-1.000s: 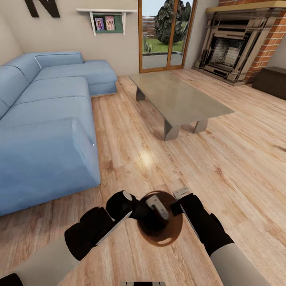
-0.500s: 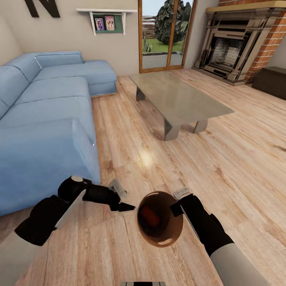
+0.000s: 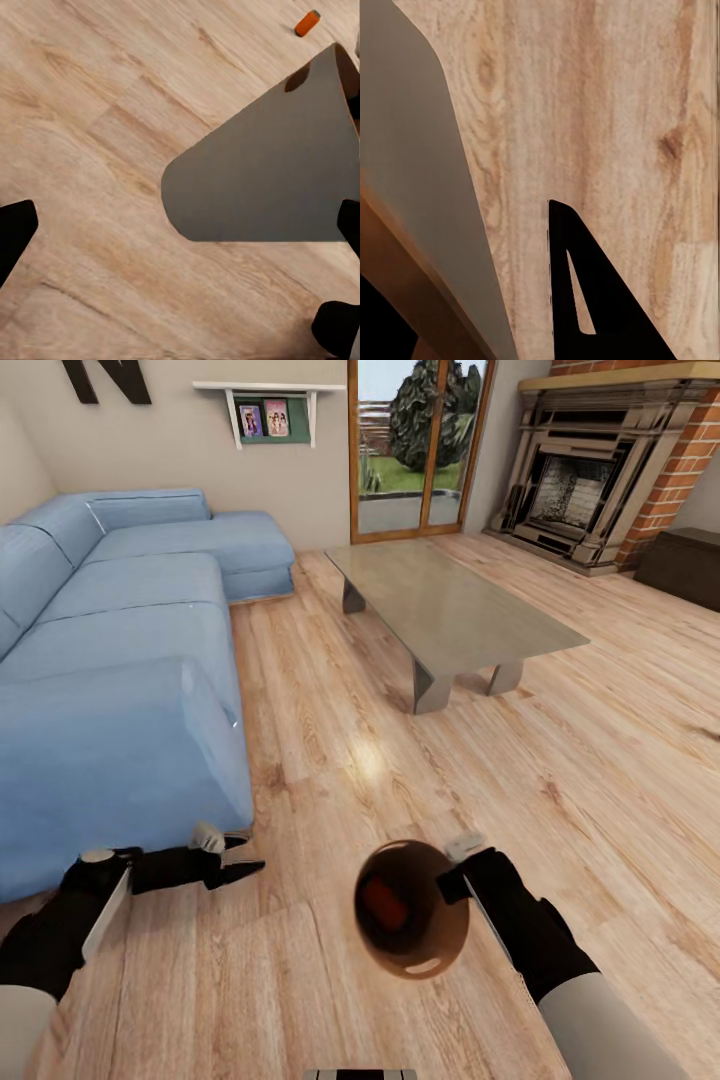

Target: Put the three can of soda from the living room inside the tash can in the kitchen.

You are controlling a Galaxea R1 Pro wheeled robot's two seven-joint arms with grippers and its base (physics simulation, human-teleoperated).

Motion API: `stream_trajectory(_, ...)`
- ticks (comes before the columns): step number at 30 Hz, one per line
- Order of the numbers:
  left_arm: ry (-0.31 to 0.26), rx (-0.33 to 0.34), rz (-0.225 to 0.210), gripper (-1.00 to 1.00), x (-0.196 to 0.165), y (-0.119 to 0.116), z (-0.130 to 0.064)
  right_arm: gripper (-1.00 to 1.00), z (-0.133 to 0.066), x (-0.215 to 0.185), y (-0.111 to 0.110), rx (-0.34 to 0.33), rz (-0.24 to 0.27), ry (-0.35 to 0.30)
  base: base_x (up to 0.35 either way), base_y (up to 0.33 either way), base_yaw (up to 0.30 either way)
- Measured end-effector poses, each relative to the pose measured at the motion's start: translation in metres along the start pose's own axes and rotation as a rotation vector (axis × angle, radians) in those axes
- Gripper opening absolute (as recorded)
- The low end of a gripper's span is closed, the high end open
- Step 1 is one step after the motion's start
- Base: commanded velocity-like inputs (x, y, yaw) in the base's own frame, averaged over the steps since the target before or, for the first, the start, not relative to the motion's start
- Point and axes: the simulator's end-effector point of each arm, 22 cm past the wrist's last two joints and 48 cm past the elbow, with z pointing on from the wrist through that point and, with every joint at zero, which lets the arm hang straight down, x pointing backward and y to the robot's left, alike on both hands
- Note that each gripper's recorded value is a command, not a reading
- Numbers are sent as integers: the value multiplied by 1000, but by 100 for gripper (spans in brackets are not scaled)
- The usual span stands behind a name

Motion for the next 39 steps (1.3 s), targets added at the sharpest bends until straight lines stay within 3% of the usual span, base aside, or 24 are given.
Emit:
stream_trajectory(2, 9, -72, -3, 100, 27, 20, 1, -100, 0, 3, -12, 9, 4, 0, 0, 0, 0)
stream_trajectory(5, 5, -127, 6, 100, 52, 34, 1, -100, 0, 8, -31, 32, -2, 1, 0, 0, 0)
stream_trajectory(7, 11, -153, 5, 100, 69, 38, 0, -100, -2, 11, -45, 18, 33, -5, 0, 0, 0)
stream_trajectory(8, 6, -206, 21, 100, 83, 48, -2, -100, -5, 16, -60, -14, 73, -11, 0, 0, 0)
stream_trajectory(9, 4, -221, 25, 100, 87, 50, -3, -100, -11, 13, -79, 8, 107, -31, 0, 0, 0)
stream_trajectory(10, 1, -237, 29, 100, 90, 52, -4, -100, -20, 4, -100, 74, 80, -59, 0, 0, 0)
stream_trajectory(12, -1, -296, 40, 100, 103, 59, -6, -100, -33, 0, -128, 124, 70, -90, 0, 0, 0)
stream_trajectory(16, -12, -327, 60, 100, 114, 61, -9, -100, -40, 4, -129, 50, 101, -121, 0, 0, 0)
stream_trajectory(20, -26, -335, 74, 100, 129, 55, -9, -100, -55, 14, -157, -48, 103, -276, 0, 0, 0)
stream_trajectory(23, -11, -330, 55, 100, 147, 48, -10, -100, -56, 24, -148, -110, 102, -334, 0, 0, 0)
stream_trajectory(29, -1, -328, 42, 100, 159, 43, -11, -100, -52, 48, -137, -119, 7, -422, 0, 0, 0)
stream_trajectory(34, 3, -331, 38, 100, 164, 42, -12, -100, -40, 80, -157, -90, 55, -412, 0, 0, 0)
stream_trajectory(35, -1, -330, 36, 100, 163, 42, -11, -100, -36, 91, -163, -94, 100, -437, 0, 0, 0)
stream_trajectory(36, -8, -330, 31, 100, 162, 41, -11, -100, -36, 96, -175, -58, 103, -456, 0, 0, 0)
stream_trajectory(39, -22, -331, 17, 100, 161, 41, -11, -100, -31, 110, -184, -43, 133, -461, 0, 0, -6)
